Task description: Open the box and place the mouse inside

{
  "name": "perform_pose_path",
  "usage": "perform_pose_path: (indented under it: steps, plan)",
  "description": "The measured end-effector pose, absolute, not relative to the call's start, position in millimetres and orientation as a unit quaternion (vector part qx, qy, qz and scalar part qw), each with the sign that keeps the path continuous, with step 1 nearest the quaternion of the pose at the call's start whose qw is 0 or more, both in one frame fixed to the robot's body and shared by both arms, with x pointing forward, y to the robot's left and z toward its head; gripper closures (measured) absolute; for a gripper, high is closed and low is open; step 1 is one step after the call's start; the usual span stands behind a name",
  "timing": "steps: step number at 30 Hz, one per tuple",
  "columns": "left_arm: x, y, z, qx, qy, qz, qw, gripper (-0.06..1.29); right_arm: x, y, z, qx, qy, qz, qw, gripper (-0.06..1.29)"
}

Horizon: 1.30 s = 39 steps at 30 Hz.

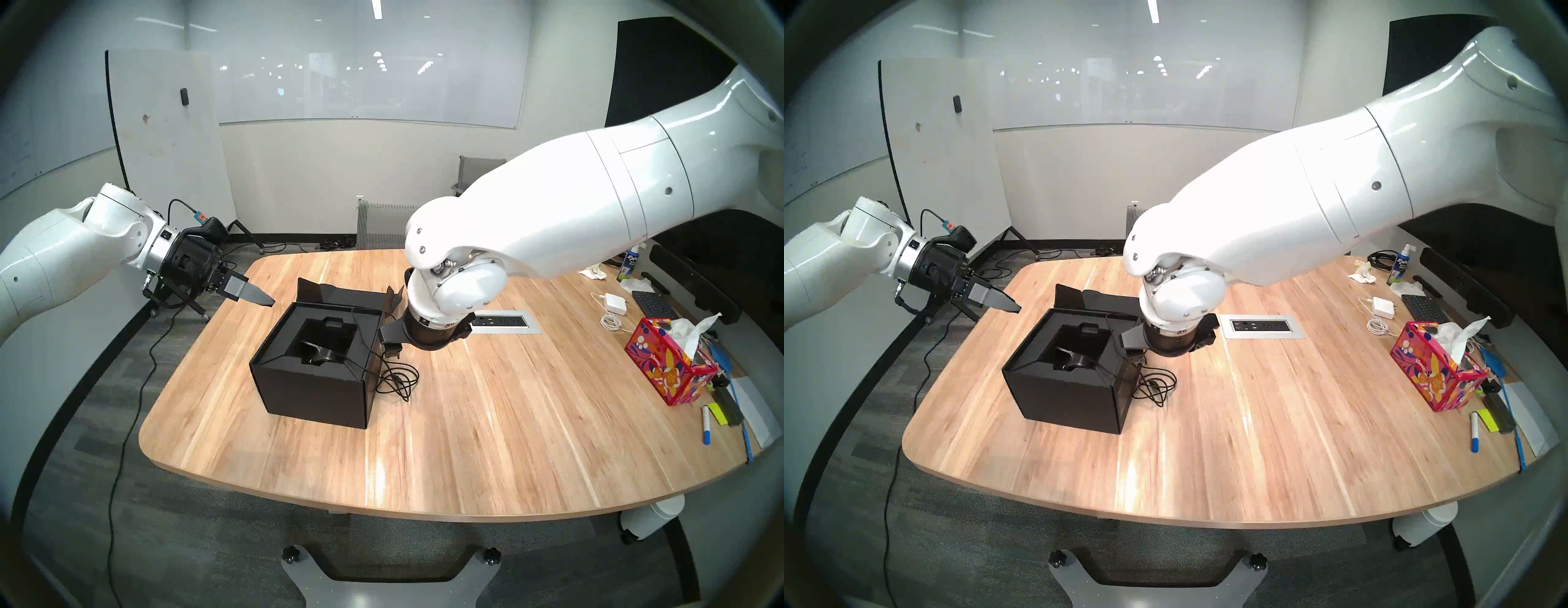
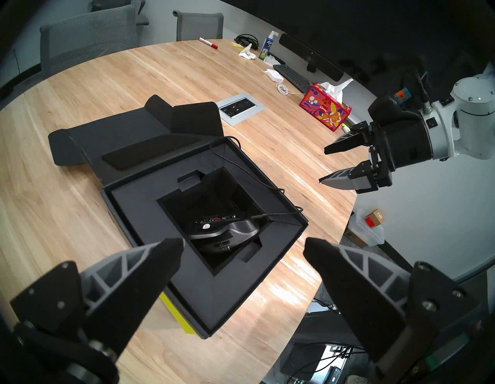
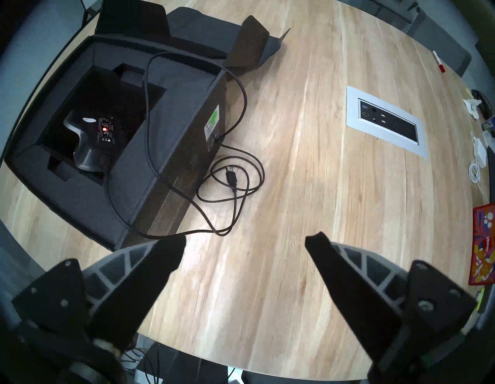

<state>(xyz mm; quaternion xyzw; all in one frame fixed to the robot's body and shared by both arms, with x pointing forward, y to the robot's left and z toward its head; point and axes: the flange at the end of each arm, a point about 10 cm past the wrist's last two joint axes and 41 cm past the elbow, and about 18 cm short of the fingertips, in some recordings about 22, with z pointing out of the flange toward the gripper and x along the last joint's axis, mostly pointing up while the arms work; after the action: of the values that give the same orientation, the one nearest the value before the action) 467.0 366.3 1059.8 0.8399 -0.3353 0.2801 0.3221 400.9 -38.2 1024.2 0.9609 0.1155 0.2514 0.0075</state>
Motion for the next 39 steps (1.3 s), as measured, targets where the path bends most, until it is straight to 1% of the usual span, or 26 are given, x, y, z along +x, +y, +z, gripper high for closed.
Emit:
perform_pose_path:
  steps: [16, 39]
  plan:
    - [467, 366, 1060, 0.84, -0.335, 0.28, 0.322, 0.0, 383, -47, 1011, 0.962, 0.049, 0.267, -0.012, 0.02]
    - [467, 367, 1060, 0.84, -0.336, 0.28, 0.321, 0.0, 366, -78, 982, 0.966, 0.114, 0.229, -0.044, 0.02]
